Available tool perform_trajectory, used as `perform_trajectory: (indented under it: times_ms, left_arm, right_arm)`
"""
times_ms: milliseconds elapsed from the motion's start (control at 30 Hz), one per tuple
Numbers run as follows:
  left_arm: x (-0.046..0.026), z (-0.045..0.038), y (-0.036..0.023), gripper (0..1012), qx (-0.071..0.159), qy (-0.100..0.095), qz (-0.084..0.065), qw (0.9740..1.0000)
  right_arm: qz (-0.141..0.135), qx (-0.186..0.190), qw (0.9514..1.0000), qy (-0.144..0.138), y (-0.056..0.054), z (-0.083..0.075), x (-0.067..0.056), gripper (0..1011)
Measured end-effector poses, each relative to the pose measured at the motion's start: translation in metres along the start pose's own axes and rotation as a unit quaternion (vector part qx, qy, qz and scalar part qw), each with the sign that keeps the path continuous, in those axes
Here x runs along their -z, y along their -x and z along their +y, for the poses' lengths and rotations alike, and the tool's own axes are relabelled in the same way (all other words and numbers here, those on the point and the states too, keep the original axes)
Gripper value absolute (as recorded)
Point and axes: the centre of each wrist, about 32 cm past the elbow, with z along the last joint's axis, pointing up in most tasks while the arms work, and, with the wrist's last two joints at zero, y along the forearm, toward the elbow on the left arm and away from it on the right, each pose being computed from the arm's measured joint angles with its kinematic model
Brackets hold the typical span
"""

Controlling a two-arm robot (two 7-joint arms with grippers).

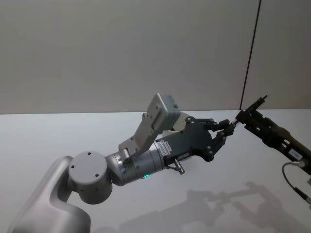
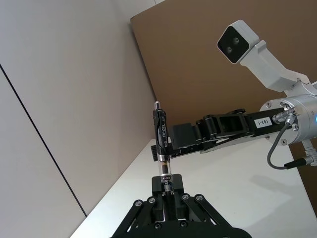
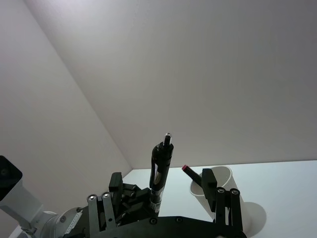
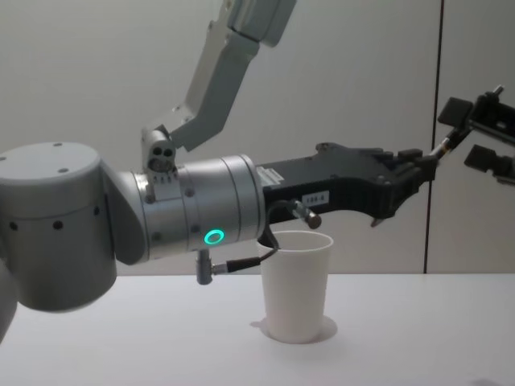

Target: Place the pen into the pen holder.

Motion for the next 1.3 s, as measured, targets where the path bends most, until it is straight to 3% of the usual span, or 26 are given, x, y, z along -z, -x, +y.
perform_trajectory:
  times_ms: [767,1300]
  left_arm:
    - [0.0000,0.0000,0.0000,131,0.000,0.000,0.000,1.0000]
    - [0.0000,0.0000,0.0000,131,0.000,0.000,0.000,1.0000]
  right_arm:
    - [-0.008,-0.012,0.9998,-0.016,0.003,0.001,-0.005,1001]
    - [-0.012,0.002,0.9997,-0.023,0.002,-0.004,-0.010,1001]
